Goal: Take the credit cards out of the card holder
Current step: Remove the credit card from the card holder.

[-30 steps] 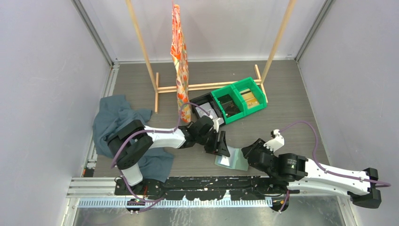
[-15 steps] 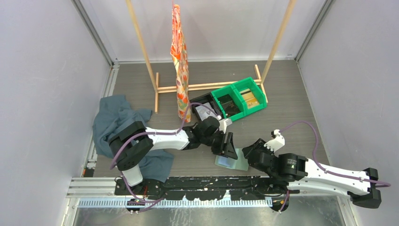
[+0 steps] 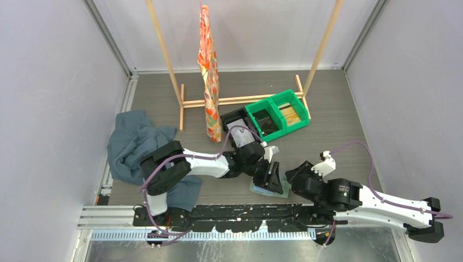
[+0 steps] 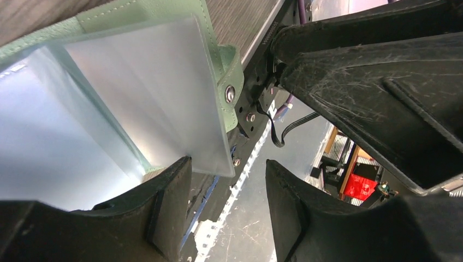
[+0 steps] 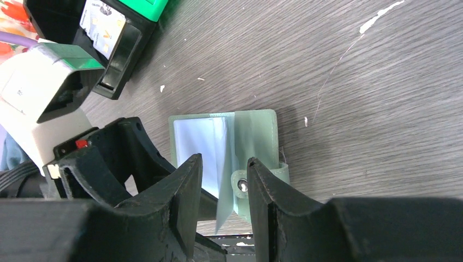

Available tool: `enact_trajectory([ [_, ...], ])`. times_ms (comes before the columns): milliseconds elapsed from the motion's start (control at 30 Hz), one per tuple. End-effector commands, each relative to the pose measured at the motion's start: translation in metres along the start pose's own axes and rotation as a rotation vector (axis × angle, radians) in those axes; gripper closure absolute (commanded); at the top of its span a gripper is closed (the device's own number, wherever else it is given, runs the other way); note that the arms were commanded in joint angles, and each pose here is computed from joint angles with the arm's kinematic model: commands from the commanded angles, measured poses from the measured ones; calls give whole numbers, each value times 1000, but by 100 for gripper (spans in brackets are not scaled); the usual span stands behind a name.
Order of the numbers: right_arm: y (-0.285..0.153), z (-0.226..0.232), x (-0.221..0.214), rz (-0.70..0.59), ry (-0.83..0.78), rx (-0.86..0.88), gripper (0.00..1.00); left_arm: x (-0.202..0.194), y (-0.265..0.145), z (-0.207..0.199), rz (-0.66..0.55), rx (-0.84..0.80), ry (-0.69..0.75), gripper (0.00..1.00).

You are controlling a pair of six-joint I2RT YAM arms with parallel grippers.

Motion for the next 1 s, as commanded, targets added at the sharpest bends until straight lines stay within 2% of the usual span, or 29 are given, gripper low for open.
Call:
enact_trajectory([
  [0,-2,8,11,-49,34,18,59,9,7,-20,-14,-75,24,47],
  [200,-3,10,13,-57,20,14,60,2,18,-14,9,-72,11,47],
  [433,5,19,-4,-15,24,44,78,-4,28,-9,29,-81,-9,48],
  [667,17,18,-21,10,12,23,83,-6,30,-6,37,-83,-13,48],
  [967,27,-7,-34,28,40,-54,90,-6,28,-7,32,-85,-8,48],
])
Point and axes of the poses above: each gripper's point midway between its finger pads, its own y axis out along the fingers, its own z axis along the line the jaws close on, x = y × z, the point moved 1 cm from there along -y, back along the fingers, and after that the axes turned 7 degrees about y, right-handed, at the moved point
